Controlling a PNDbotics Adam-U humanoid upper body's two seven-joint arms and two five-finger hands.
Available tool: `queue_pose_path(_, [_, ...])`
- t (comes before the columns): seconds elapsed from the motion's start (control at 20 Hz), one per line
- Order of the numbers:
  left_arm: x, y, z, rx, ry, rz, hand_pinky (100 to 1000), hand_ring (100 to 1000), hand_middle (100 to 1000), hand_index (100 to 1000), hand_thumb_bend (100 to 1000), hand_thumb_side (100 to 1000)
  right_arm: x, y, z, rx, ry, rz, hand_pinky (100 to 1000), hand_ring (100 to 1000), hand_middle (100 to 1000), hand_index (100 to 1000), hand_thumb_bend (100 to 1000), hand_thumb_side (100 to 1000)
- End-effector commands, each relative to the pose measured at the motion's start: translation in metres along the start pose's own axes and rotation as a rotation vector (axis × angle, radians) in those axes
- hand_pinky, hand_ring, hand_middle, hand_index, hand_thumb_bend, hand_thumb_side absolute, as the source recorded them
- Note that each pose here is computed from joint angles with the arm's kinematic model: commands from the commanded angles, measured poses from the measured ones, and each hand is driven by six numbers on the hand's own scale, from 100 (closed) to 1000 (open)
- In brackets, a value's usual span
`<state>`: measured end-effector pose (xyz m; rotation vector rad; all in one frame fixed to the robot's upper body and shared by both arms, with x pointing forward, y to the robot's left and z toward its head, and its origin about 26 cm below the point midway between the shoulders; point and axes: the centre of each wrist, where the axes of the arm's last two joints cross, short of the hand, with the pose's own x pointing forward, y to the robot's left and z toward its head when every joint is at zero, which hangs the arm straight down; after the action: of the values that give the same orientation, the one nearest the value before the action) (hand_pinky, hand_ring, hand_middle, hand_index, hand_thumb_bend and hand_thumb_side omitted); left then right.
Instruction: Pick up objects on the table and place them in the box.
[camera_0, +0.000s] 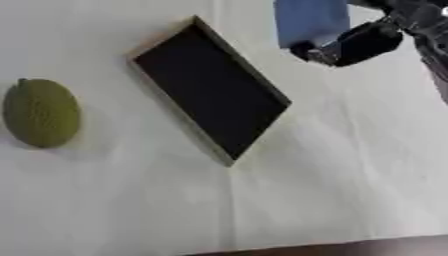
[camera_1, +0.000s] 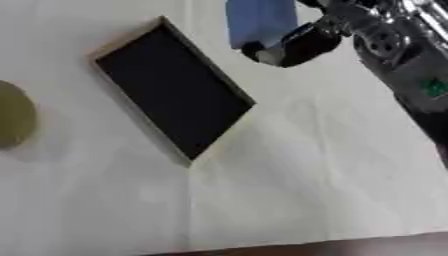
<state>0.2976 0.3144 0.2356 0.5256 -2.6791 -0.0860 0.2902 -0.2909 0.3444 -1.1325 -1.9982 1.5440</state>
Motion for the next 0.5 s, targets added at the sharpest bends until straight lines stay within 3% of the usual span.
queue_pose_path(0.05, [0.007,-0.002,-0.008,-0.01,-0.039,0.024,892,784,783,827,100,685,0.008,-0.004,-0.005,0.019,-0.042,-0.01,641,471,344,491,128,100])
queue_pose_path(0.5, [0.01,-0.01,-0.016,-0.01,-0.076,0.069,892,784,783,828,100,681,0.023,0.01,-0.019,0.089,-0.079,-0.073,651,483,358,506,100,100])
